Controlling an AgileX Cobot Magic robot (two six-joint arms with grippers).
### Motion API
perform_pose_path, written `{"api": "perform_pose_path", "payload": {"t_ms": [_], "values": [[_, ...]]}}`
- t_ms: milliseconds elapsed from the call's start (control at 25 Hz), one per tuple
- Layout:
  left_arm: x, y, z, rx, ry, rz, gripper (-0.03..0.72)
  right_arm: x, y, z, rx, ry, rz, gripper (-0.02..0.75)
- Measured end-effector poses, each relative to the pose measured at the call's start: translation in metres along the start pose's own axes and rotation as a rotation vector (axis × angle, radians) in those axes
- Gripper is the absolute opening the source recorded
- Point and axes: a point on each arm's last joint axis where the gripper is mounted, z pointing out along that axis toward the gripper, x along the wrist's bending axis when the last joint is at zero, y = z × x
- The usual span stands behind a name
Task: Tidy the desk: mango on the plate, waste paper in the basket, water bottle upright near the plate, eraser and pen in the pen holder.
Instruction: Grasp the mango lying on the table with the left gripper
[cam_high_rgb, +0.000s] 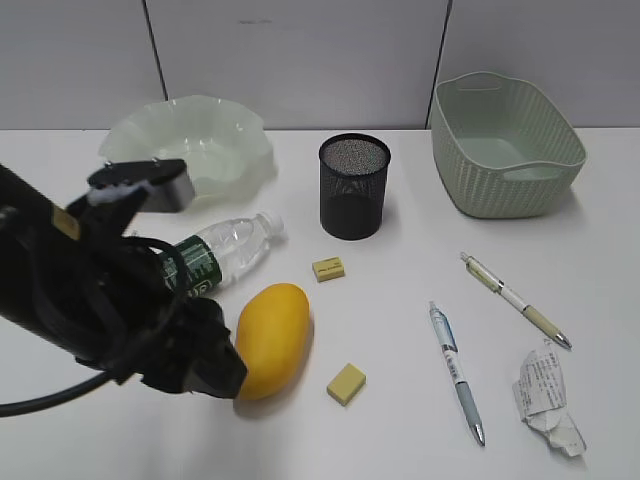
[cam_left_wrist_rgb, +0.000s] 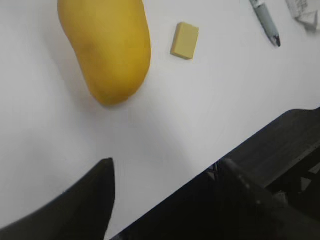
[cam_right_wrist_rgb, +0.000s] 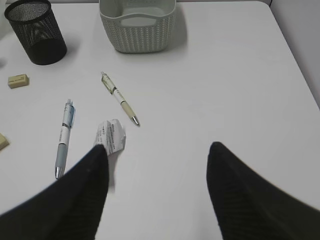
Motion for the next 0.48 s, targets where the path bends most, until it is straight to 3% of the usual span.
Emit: {"api": "perform_pose_path", "payload": {"t_ms": [240, 280, 480], "values": [[-0.011, 0.015, 0.04, 0.079, 0.143, 0.028, 0.476, 0.0, 0.0, 0.0, 0.0, 0.0, 0.0, 0.493], [-0.009, 0.023, 0.049, 0.088, 0.197, 0.031, 0.484, 0.0, 0.0, 0.0, 0.0, 0.0, 0.0, 0.493], [-0.006, 0.033, 0.065, 0.075, 0.228, 0.027, 0.579, 0.0, 0.0, 0.0, 0.0, 0.0, 0.0, 0.493]]}}
